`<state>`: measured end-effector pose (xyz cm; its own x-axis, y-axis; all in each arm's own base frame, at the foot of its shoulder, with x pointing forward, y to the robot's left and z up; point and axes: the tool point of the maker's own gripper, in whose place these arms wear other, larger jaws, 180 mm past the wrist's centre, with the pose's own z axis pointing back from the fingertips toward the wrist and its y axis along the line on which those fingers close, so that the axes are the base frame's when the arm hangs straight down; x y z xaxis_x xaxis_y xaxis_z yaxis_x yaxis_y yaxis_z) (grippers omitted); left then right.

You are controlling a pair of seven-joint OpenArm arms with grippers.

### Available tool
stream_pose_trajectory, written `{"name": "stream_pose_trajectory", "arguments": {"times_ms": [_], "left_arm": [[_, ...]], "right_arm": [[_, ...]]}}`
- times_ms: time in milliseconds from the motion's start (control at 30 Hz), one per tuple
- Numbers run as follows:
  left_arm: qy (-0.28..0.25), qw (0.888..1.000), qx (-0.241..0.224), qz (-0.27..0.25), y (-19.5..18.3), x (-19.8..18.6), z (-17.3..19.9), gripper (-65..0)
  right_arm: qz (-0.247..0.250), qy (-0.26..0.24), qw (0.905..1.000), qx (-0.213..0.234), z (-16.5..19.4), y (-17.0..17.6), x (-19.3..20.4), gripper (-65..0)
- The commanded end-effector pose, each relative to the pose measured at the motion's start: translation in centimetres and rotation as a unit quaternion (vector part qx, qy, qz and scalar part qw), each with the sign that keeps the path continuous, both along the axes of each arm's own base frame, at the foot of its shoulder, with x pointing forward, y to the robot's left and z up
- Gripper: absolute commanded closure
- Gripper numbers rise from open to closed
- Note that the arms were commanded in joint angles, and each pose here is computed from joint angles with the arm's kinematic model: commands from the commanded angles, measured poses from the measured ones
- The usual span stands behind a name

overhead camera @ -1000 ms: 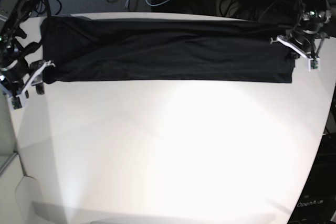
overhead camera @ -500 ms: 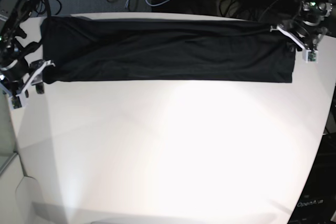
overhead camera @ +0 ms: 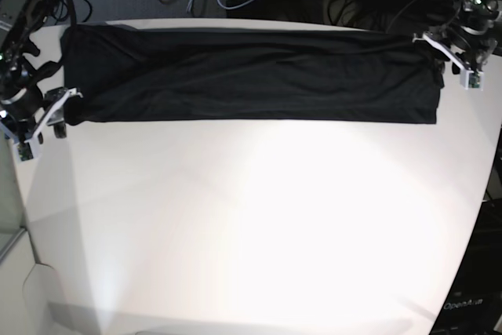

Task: Fold the T-shirt properly
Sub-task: 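Move both grippers to the ends of the folded strip and grasp them, then hold both ends of the folded strip with both grippers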

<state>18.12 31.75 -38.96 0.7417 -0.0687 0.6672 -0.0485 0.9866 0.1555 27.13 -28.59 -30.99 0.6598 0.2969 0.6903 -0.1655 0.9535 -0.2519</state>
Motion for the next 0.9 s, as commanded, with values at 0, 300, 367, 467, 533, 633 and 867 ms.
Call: {"name": "stream_pose_trajectory", "arguments": {"times_ms": [0,300,367,467,533,633,867], "left_arm": [[-0.018,1.000,0.009,-0.002,0.6,0.4,1.1,-23.3],[-0.031,0.999,0.021,0.007,2.4,0.5,2.4,-23.3],[-0.035,0.999,0.024,0.014,2.9,0.5,2.7,-23.3],[-0.032,0.999,0.024,0.018,3.2,0.3,2.5,-23.4],[-0.021,0.999,0.016,0.023,3.5,-0.1,1.6,-23.4],[-0.005,1.000,0.007,0.027,4.0,-0.6,0.4,-23.4],[-0.006,0.999,-0.012,0.032,3.8,0.0,-0.6,-34.0]], "right_arm": [[0.004,-0.020,0.9997,-0.011,1.3,-0.4,0.5,-29.8],[-0.001,0.012,0.9998,0.016,-1.3,0.9,-1.8,-28.3],[0.000,0.019,0.9995,0.025,-2.0,1.6,-2.2,-23.9],[-0.006,0.027,0.9990,0.036,-2.6,2.1,-2.7,-13.0],[-0.008,0.035,0.9985,0.040,-3.2,2.1,-3.0,-6.8],[-0.015,0.063,0.9962,0.058,-5.3,2.0,-4.0,-5.2],[-0.031,0.106,0.9902,0.086,-8.5,1.6,-5.0,-5.2]]}}
